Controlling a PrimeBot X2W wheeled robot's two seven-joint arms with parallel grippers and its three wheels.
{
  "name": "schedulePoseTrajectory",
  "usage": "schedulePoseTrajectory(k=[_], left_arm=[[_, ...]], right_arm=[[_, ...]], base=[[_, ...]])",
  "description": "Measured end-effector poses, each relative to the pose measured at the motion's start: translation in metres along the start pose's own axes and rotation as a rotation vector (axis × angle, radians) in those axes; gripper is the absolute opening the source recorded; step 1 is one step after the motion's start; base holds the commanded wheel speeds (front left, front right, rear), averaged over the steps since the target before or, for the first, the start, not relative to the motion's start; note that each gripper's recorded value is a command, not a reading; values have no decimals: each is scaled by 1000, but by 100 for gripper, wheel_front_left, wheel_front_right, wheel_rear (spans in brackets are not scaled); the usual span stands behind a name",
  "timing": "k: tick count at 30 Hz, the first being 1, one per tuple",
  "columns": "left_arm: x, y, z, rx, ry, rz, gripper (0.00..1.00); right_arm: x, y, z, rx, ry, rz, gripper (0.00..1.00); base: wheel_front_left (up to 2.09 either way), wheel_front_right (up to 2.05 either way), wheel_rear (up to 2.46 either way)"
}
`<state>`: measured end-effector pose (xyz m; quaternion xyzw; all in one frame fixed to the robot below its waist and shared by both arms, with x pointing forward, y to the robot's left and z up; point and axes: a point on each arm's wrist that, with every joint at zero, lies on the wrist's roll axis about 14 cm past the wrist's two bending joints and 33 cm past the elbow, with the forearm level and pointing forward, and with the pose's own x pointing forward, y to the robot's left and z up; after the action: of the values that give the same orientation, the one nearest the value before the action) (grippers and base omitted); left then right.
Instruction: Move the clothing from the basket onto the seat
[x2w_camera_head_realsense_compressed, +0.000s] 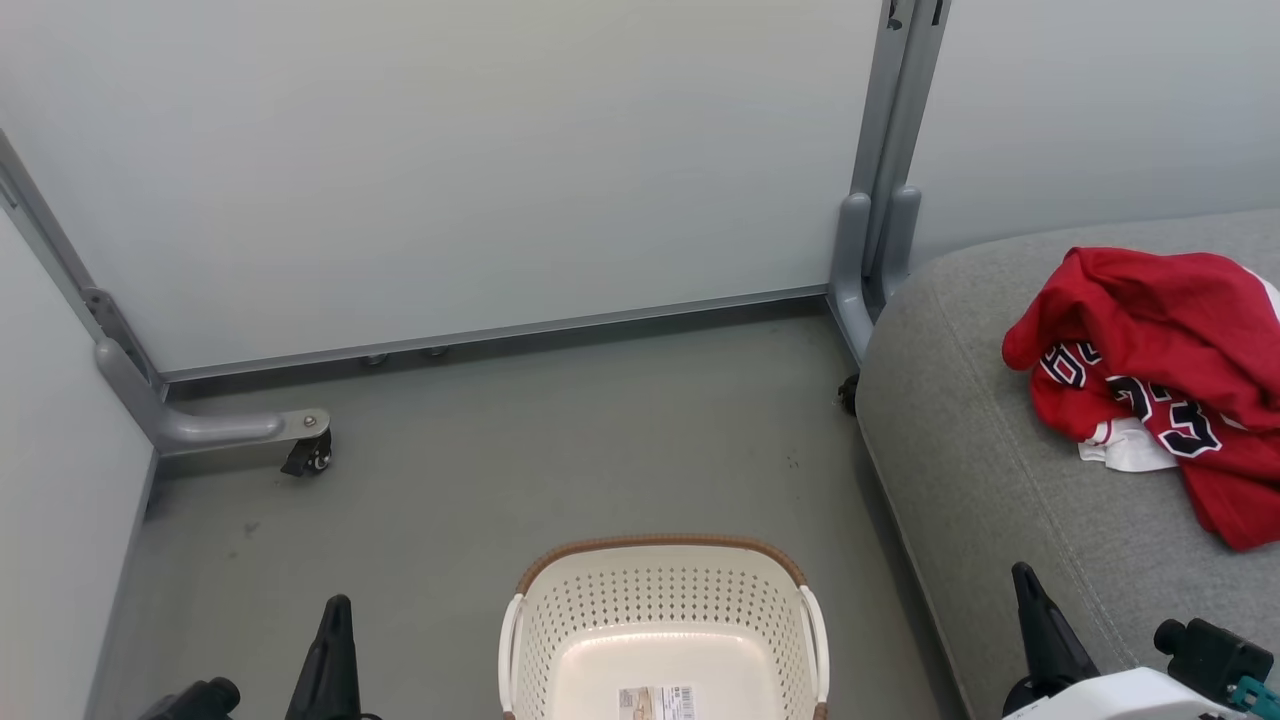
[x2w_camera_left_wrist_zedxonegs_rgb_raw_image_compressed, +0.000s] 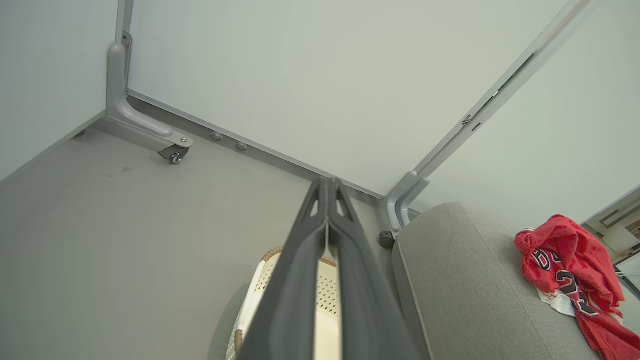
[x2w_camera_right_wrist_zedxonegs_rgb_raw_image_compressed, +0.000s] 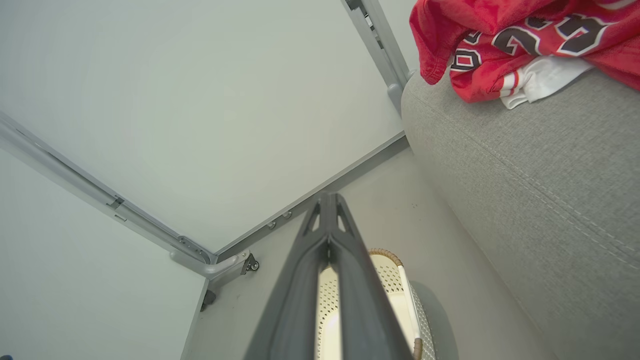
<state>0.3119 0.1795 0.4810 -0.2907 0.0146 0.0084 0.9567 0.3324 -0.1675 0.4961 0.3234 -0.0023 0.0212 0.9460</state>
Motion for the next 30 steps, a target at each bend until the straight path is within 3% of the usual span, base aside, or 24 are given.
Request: schedulePoseTrajectory(k=[30], left_arm=[[27, 7, 13, -393, 1, 31, 0]], right_arm=[[22, -9, 12, 364, -6, -42, 0]], base=[[0, 0, 0]])
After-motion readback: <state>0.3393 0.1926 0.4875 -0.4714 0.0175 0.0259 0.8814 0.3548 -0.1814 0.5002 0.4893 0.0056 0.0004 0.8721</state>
